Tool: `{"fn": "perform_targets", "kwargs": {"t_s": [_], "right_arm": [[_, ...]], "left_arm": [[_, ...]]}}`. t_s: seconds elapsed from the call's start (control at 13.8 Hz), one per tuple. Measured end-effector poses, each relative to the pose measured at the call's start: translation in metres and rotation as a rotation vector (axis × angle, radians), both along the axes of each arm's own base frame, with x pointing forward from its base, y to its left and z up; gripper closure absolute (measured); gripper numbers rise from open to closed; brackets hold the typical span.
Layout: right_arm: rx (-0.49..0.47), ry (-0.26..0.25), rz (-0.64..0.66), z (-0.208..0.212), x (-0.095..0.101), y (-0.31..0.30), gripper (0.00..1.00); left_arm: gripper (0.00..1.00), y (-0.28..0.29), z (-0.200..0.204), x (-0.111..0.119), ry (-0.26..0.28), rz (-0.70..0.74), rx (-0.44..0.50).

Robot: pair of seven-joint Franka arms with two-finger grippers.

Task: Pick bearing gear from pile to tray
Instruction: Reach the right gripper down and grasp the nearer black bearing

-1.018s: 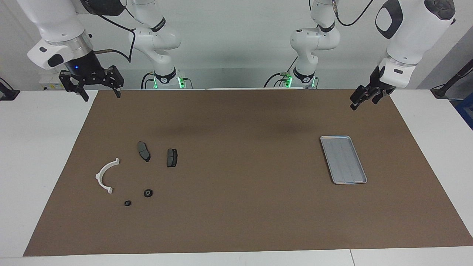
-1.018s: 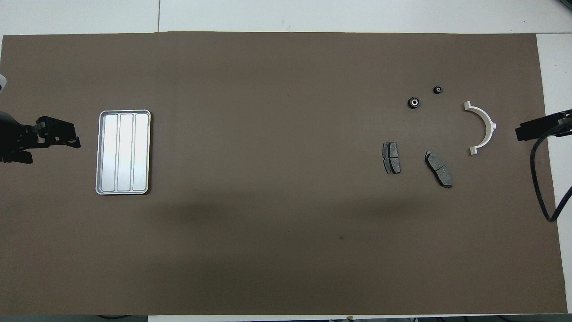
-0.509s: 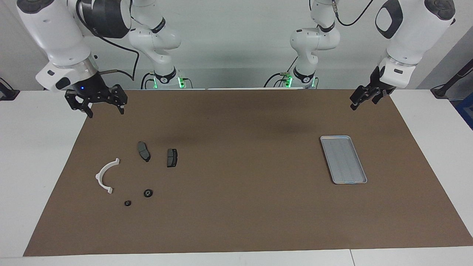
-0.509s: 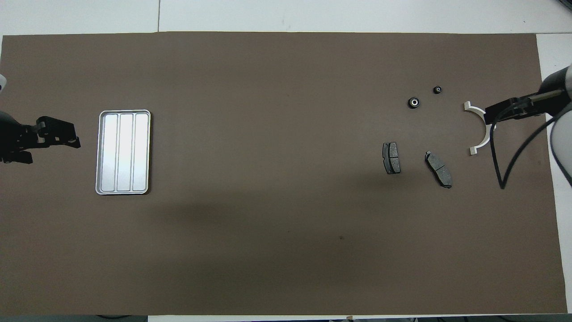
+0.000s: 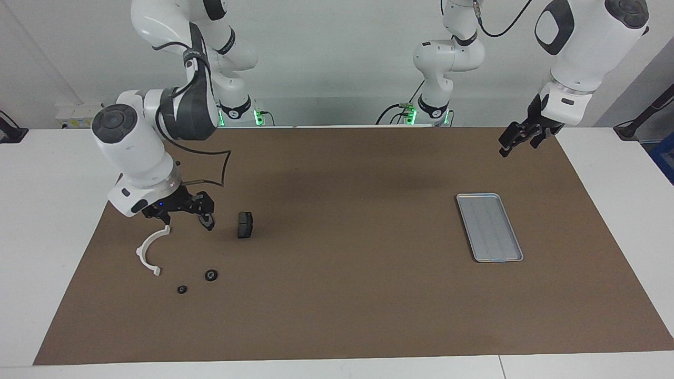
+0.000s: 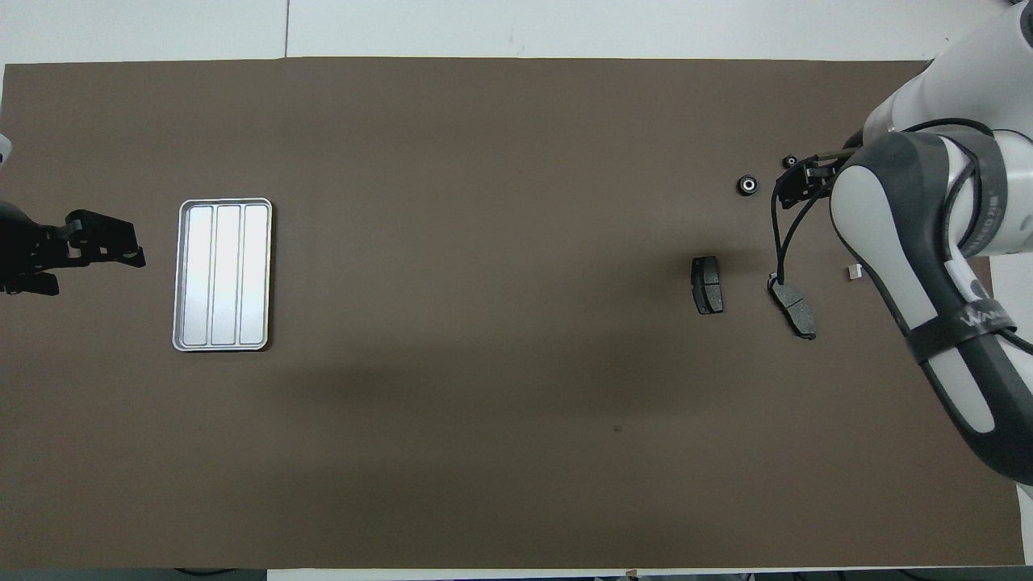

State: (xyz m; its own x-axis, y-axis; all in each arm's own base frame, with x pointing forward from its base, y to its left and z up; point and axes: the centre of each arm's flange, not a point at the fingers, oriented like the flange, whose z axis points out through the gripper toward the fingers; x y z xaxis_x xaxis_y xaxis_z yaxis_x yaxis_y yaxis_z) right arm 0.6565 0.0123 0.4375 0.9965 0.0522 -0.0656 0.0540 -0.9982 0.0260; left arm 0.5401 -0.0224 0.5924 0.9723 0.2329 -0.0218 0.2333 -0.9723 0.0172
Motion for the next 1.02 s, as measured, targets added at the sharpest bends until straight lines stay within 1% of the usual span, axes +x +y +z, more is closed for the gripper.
{"fn": "perform_targets", "kwargs": {"t_s": [0.07, 0.15, 0.36, 0.51, 0.65, 0.87, 1.02], "right_arm": [[-0.007, 0.015, 0.000, -0.017, 0.004, 0.000, 0.00], [-0.015, 0.015, 0.002, -0.031, 0.009, 0.002, 0.00], [-0.030, -0.022, 0.014, -0.067, 0.024, 0.007, 0.00], [-0.042, -0.034, 0.020, -0.088, 0.030, 0.004, 0.00], [-0.044, -0.041, 0.020, -0.103, 0.034, 0.000, 0.00], [-0.044, -0.050, 0.018, -0.116, 0.039, -0.001, 0.00], [-0.043, -0.045, 0.018, -0.124, 0.042, 0.000, 0.00]], "left_arm": [[0.00, 0.000, 0.000, 0.000, 0.000, 0.000, 0.000], [0.00, 0.000, 0.000, 0.000, 0.000, 0.000, 0.000], [0.00, 0.000, 0.000, 0.000, 0.000, 0.000, 0.000], [0.00, 0.000, 0.000, 0.000, 0.000, 0.000, 0.000], [0.00, 0.000, 0.000, 0.000, 0.000, 0.000, 0.000], [0.00, 0.000, 0.000, 0.000, 0.000, 0.000, 0.000], [0.00, 0.000, 0.000, 0.000, 0.000, 0.000, 0.000]]}}
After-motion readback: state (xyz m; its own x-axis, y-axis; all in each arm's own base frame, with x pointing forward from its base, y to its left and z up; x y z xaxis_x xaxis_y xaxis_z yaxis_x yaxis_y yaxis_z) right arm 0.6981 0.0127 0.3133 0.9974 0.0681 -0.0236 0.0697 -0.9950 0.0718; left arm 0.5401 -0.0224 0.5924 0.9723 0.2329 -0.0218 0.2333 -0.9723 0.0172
